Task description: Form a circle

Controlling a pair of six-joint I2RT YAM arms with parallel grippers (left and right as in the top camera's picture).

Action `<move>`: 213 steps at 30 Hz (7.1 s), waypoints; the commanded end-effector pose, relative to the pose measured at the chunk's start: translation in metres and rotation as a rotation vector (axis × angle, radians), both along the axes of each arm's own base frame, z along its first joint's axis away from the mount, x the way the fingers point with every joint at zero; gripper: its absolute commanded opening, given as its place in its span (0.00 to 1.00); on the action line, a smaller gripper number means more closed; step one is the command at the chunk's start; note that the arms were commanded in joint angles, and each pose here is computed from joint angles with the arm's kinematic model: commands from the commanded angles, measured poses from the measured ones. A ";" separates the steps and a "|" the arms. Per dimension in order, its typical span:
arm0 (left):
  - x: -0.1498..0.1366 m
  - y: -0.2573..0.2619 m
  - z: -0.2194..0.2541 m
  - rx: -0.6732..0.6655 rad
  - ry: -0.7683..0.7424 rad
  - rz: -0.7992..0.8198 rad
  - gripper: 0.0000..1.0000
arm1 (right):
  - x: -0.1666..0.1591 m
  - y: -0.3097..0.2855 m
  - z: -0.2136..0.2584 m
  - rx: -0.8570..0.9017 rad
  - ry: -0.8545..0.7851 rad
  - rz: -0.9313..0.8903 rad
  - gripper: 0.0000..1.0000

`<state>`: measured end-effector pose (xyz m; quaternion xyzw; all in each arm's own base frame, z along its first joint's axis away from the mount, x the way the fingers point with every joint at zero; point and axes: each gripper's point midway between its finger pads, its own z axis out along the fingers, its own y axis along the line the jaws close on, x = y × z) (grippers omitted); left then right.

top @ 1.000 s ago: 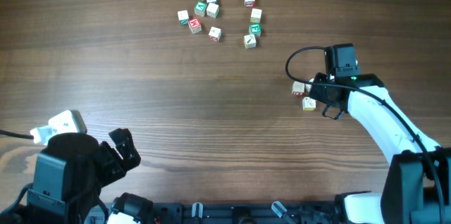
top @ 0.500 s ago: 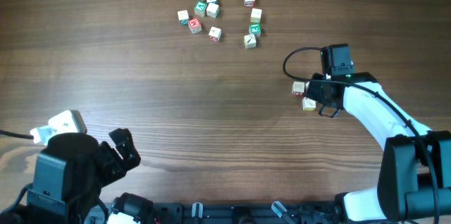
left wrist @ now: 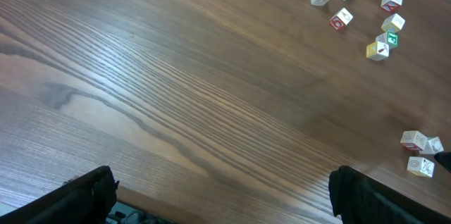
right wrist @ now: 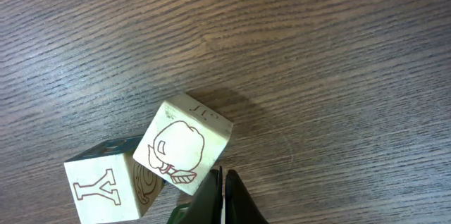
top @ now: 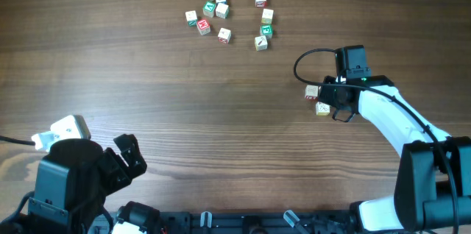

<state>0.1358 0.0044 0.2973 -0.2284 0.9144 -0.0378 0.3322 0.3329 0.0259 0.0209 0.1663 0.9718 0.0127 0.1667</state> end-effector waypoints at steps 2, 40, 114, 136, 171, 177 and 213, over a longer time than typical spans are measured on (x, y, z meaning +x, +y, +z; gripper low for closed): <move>0.001 -0.001 0.000 -0.012 0.000 0.012 1.00 | -0.001 0.003 -0.005 0.010 0.011 0.024 0.04; 0.001 -0.001 0.000 -0.012 0.000 0.012 1.00 | -0.045 -0.023 0.004 -0.068 0.182 -0.266 0.16; 0.001 -0.001 0.000 -0.012 0.000 0.012 1.00 | -0.037 0.032 0.037 0.120 0.079 -0.314 0.50; 0.001 -0.001 0.000 -0.012 0.000 0.012 1.00 | -0.068 0.004 -0.002 0.085 0.067 -0.749 0.04; 0.001 -0.001 0.000 -0.012 0.000 0.012 1.00 | -0.049 0.020 -0.004 0.173 0.038 -0.700 0.04; 0.001 -0.001 0.000 -0.012 0.000 0.012 1.00 | -0.054 0.022 -0.005 0.179 0.067 -0.697 0.04; 0.001 -0.001 0.000 -0.012 0.000 0.012 1.00 | -0.014 0.072 0.018 0.074 -0.090 -0.120 0.05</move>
